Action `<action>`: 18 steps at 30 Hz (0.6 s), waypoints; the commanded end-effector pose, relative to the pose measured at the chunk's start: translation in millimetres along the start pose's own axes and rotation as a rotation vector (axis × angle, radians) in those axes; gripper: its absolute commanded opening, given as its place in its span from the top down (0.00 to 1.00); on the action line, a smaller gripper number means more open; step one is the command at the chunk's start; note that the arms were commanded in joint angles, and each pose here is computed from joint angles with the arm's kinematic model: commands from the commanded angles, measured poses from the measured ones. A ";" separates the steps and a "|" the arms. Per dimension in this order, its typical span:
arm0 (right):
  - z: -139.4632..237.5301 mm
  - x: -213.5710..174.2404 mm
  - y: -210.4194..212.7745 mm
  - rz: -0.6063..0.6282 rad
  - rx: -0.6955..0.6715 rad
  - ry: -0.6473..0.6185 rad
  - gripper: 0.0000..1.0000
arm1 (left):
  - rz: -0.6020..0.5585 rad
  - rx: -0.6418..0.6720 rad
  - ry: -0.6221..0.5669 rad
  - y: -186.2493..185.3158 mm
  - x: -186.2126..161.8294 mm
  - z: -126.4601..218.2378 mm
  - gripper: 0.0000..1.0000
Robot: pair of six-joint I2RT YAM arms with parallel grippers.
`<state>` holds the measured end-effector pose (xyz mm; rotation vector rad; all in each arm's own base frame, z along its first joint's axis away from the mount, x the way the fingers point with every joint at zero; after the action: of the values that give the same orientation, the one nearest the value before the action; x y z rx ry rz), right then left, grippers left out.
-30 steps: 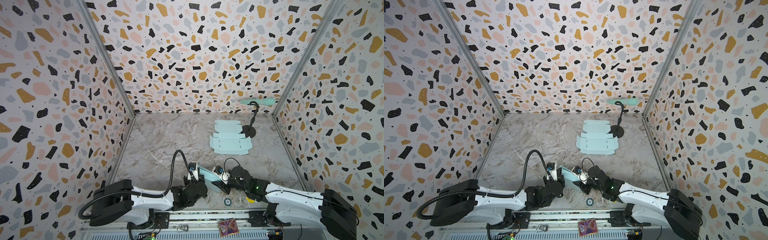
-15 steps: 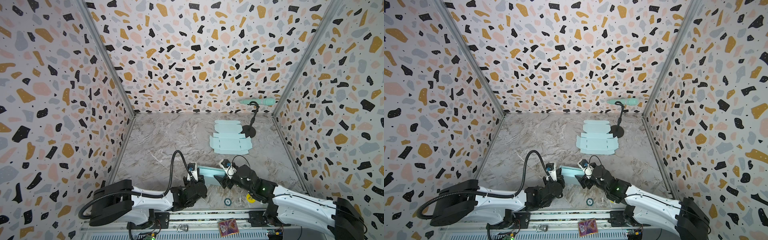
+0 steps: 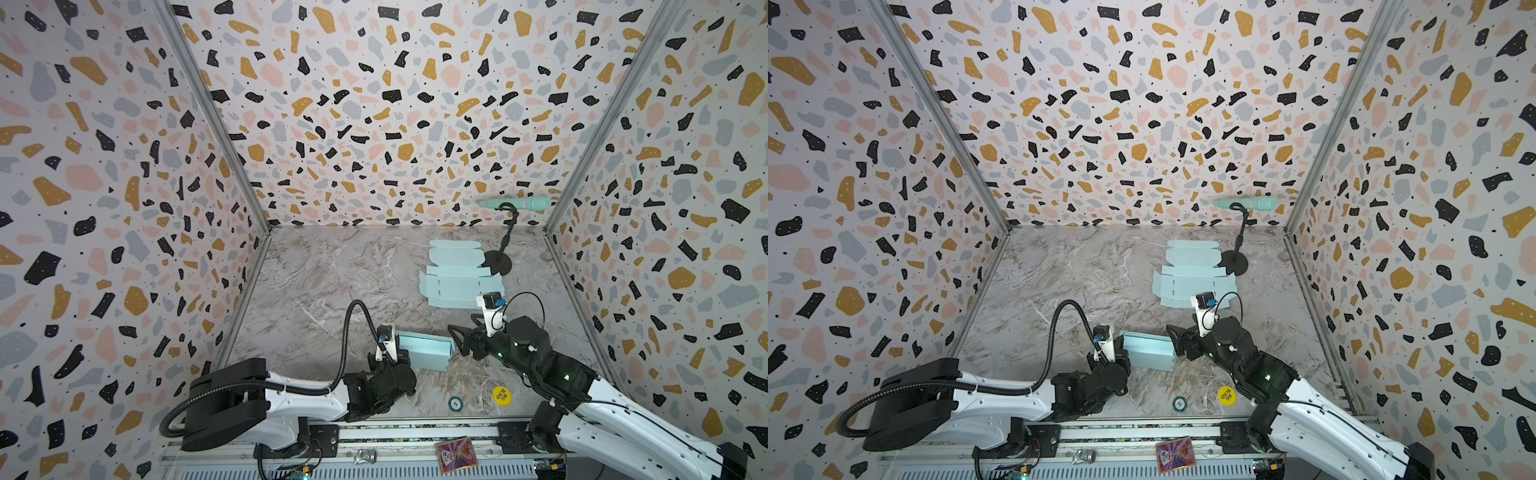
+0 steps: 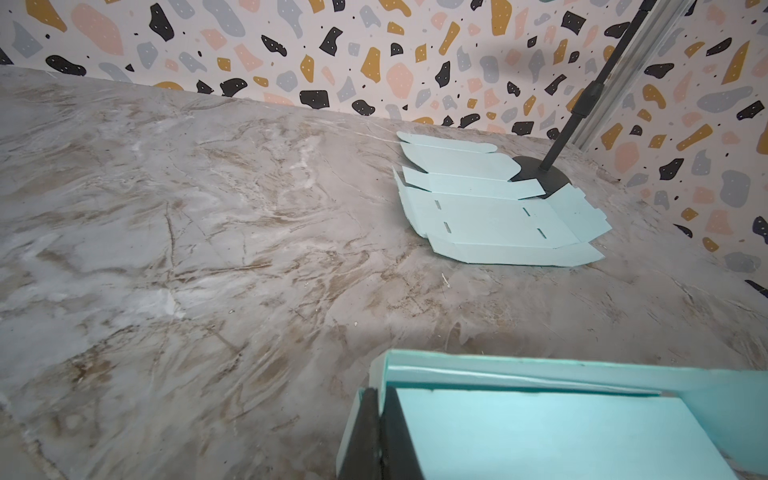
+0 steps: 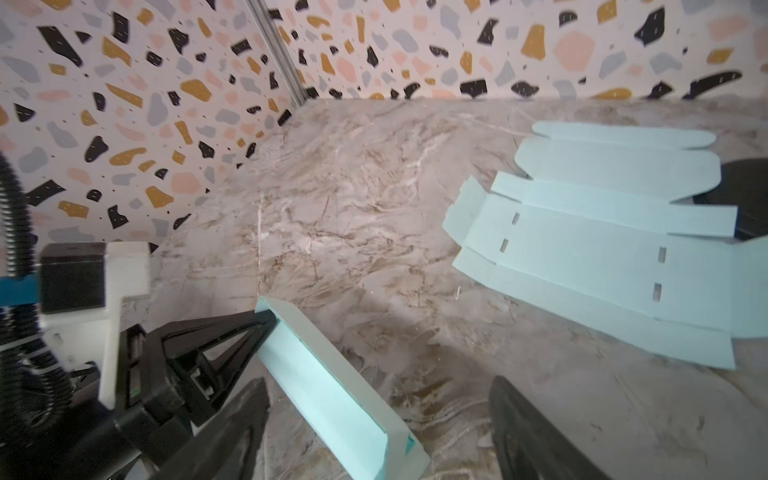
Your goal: Fold the paper box
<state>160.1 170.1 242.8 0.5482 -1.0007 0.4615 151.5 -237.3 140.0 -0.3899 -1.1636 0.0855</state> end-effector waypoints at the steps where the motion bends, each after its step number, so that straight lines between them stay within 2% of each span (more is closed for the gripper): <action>1: -6.6 -24.5 3.5 -0.087 0.030 0.199 0.28 | -0.113 0.022 0.113 11.6 -22.3 0.1 1.00; 4: -13.9 -31.5 5.6 -0.109 0.019 0.241 0.37 | -0.108 0.022 0.119 11.7 -23.3 0.0 1.00; 9: -22.8 -41.1 12.6 -0.118 0.020 0.298 0.44 | -0.112 0.017 0.124 9.2 -23.4 -0.2 1.00; 18: -30.8 -41.1 23.7 -0.124 0.051 0.306 0.57 | -0.095 0.011 0.127 7.1 -23.0 -0.1 1.00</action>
<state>147.1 194.8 181.9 0.5060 -0.6327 0.4506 151.5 -238.9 140.8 -0.3880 -1.1536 0.0853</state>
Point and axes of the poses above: each gripper's point midway between its finger pads, its own z axis back along the fingers, its own y axis along the line the jaws close on, x = y × z, the point moved 7 cm from there along z, back along the fingers, and after that the axes turned 7 degrees about z, right-handed, at the moved point
